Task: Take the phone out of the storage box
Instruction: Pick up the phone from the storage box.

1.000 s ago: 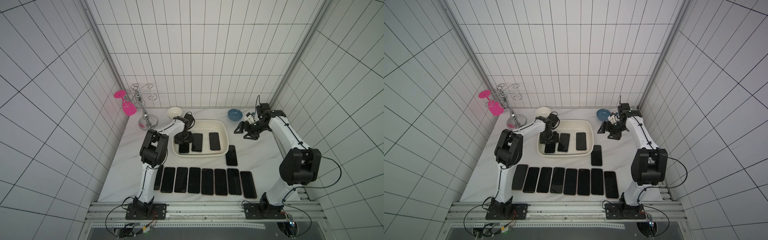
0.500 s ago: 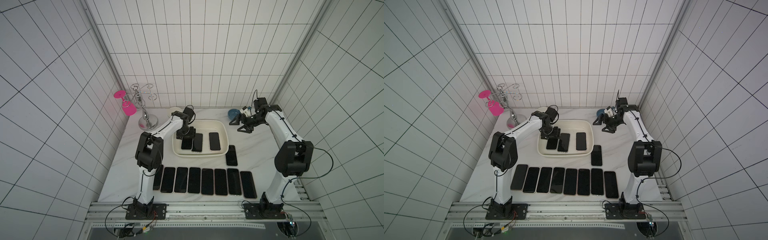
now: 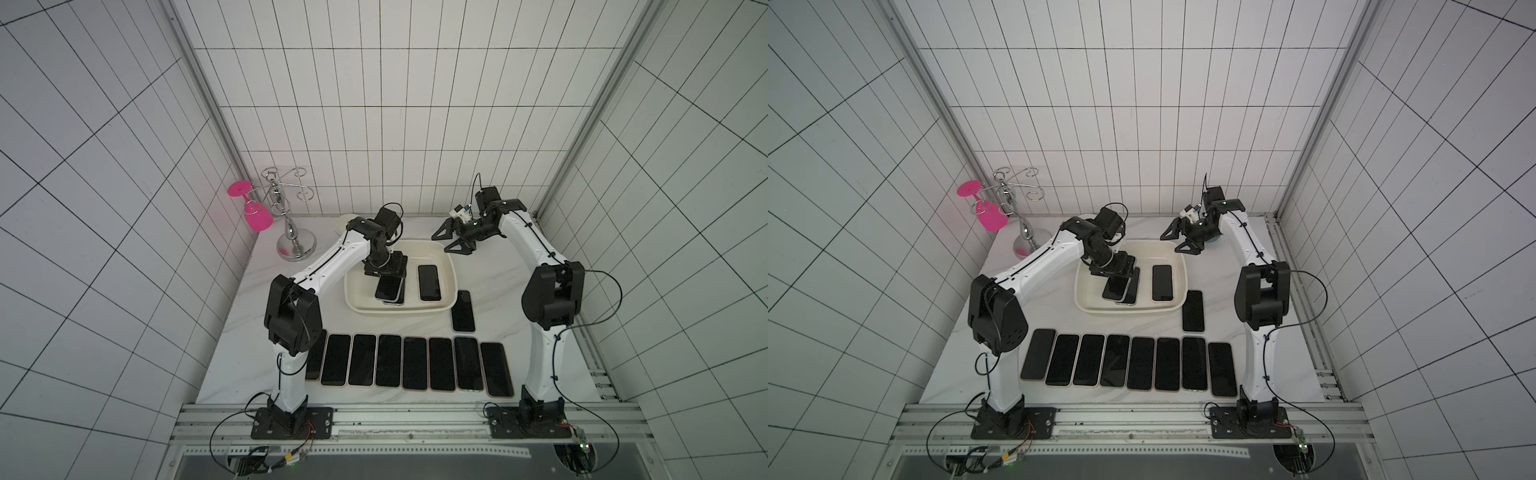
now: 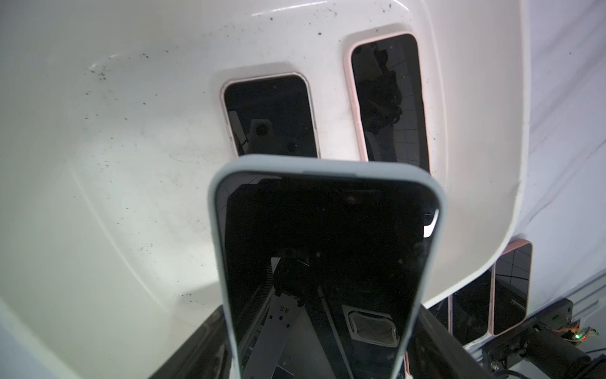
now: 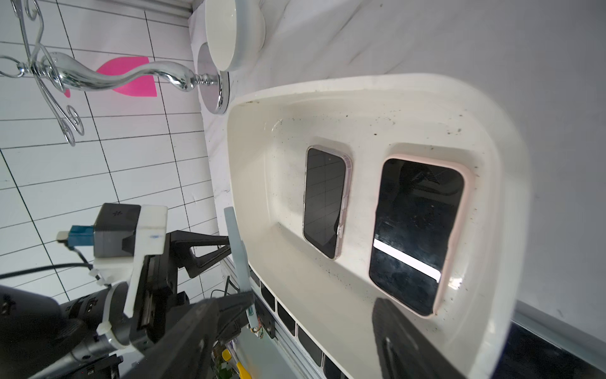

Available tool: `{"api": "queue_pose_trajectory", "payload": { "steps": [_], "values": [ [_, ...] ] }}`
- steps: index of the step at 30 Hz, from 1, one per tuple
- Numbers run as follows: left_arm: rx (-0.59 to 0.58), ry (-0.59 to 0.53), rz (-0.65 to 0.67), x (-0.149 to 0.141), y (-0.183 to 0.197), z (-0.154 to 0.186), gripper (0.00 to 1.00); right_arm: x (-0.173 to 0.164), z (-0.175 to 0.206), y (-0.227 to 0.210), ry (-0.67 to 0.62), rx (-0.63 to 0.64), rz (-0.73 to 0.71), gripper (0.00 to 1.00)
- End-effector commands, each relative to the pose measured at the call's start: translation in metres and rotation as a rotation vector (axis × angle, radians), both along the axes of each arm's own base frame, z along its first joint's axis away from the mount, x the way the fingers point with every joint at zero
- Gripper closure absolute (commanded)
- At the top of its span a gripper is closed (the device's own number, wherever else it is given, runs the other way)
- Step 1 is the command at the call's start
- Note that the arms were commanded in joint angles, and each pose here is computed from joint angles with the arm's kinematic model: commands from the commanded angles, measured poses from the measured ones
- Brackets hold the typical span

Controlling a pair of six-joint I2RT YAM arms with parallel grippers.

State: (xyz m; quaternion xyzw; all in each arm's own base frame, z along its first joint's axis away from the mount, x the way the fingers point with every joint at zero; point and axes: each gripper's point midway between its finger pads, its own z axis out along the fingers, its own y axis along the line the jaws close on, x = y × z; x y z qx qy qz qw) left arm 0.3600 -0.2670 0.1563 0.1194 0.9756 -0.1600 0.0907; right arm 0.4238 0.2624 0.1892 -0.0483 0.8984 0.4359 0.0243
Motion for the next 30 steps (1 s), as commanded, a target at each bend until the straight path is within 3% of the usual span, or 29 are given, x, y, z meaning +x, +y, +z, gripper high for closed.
{"api": "queue_pose_trajectory", "payload": {
  "steps": [1,20,27,30],
  "values": [
    [-0.075,-0.060,-0.030,-0.003,-0.008,0.033,0.49,-0.010,-0.001,0.027,0.039,0.044,0.055,0.26],
    [-0.096,-0.049,-0.048,-0.005,-0.017,0.031,0.50,-0.071,-0.024,0.073,0.131,0.071,0.245,0.33],
    [-0.105,-0.047,-0.057,-0.005,-0.021,0.031,0.50,-0.097,-0.026,0.085,0.169,0.092,0.323,0.42],
    [-0.109,-0.045,-0.065,-0.006,-0.022,0.032,0.50,-0.104,-0.022,0.089,0.189,0.135,0.346,0.54]
  ]
}}
